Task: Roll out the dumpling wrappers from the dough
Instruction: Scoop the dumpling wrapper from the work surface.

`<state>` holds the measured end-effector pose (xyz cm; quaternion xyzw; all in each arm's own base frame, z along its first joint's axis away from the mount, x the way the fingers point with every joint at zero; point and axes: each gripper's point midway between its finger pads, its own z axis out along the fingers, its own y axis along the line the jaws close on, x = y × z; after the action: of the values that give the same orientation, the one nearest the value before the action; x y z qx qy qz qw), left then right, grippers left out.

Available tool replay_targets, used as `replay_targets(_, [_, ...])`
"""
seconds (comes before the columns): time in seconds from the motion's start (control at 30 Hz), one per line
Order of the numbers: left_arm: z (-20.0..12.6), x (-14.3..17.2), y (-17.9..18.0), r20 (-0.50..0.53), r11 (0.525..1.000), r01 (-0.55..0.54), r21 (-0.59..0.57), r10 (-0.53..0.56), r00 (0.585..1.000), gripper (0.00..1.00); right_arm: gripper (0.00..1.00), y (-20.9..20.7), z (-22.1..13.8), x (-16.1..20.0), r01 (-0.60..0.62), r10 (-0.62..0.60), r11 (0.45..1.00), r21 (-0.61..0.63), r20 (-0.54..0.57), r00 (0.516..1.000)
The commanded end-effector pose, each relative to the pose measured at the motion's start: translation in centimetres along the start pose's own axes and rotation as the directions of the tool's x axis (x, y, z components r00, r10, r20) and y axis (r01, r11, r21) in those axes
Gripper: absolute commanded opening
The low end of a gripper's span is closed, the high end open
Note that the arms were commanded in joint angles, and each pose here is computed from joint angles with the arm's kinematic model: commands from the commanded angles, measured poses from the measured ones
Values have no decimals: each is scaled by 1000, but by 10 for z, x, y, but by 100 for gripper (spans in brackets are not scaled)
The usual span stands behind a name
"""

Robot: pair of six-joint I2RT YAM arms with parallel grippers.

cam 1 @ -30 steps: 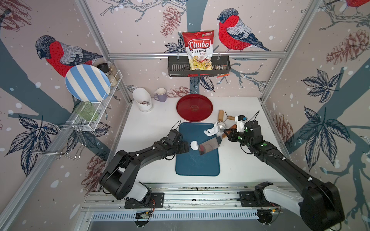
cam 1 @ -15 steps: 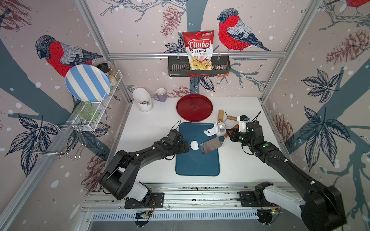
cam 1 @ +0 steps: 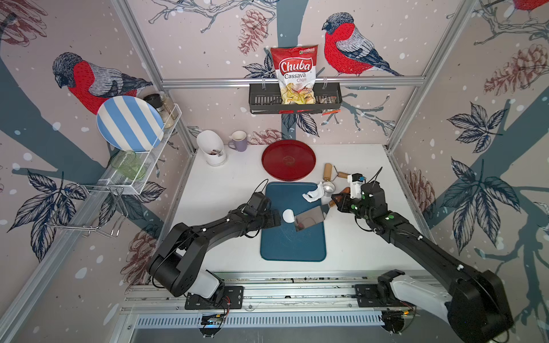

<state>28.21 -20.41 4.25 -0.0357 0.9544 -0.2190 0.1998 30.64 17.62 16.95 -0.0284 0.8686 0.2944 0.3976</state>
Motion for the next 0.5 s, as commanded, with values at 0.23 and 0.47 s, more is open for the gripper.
replay_targets(0.23, [-2,-5,-5,20,1000,-8,15,8,1000,95,0,13,-2,-12,-13,15,999,-47,41,999])
replay_targets(0.47, [-2,-5,-4,20,1000,-8,13,8,1000,95,0,16,-5,-16,-21,24,998,-60,50,998])
